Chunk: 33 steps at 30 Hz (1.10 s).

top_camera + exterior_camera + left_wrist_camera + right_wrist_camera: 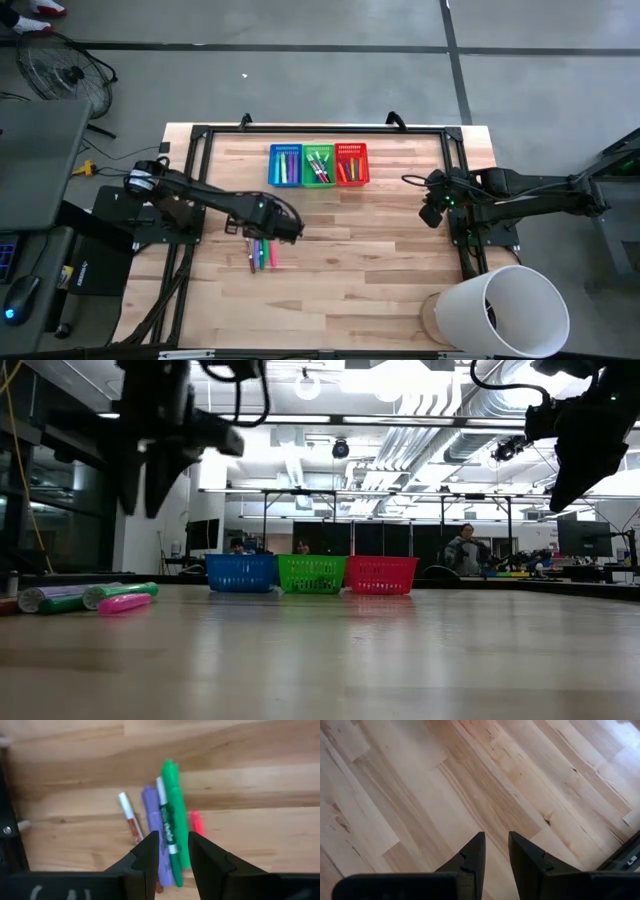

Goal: Pick & Place Markers
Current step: Put the pink highlighter into the red bin

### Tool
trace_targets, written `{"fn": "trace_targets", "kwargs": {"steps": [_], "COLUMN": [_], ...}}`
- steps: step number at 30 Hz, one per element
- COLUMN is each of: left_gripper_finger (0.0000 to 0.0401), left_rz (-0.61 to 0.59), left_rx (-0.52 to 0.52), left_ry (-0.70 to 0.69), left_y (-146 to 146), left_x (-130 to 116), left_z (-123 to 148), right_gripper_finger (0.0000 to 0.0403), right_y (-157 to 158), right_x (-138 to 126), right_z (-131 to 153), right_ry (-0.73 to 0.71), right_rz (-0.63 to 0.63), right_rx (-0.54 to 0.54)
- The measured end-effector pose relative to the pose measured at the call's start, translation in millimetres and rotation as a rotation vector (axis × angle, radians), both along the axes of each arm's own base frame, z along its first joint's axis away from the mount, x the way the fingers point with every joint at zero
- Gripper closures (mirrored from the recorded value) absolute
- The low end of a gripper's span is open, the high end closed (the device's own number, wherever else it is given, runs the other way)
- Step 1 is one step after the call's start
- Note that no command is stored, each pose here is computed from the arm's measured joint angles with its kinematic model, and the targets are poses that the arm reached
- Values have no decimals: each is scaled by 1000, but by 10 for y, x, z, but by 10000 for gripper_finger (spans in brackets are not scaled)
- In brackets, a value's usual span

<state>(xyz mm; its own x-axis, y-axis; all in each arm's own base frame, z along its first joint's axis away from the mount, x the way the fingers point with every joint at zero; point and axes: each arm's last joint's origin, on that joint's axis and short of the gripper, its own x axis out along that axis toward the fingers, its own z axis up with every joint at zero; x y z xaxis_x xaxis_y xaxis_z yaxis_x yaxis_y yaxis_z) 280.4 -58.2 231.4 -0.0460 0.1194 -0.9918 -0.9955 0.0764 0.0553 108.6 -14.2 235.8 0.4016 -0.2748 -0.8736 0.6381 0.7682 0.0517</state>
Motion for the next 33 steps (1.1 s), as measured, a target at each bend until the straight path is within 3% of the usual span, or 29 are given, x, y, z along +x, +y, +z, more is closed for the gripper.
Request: {"fn": "trace_targets", "kwargs": {"steps": [12,23,33], "left_gripper_finger": [302,302,302], "left_rz": [-21,38,48], "left_rx": [-69,-83,-137], "left_ry": [-168,-212,-221], "left_y": [-228,-254,-403], "left_x": [80,145,303], "left_z": [-192,-229,-483], "right_gripper_finger": [329,329,329], "right_y": [-3,-10,-10], "right_x": [0,-1,0], "right_z": [0,1,2], "right_ry": [1,-9,-9], "right_rz": [-6,-52,-49], "right_rx": [-9,-13,-16]}}
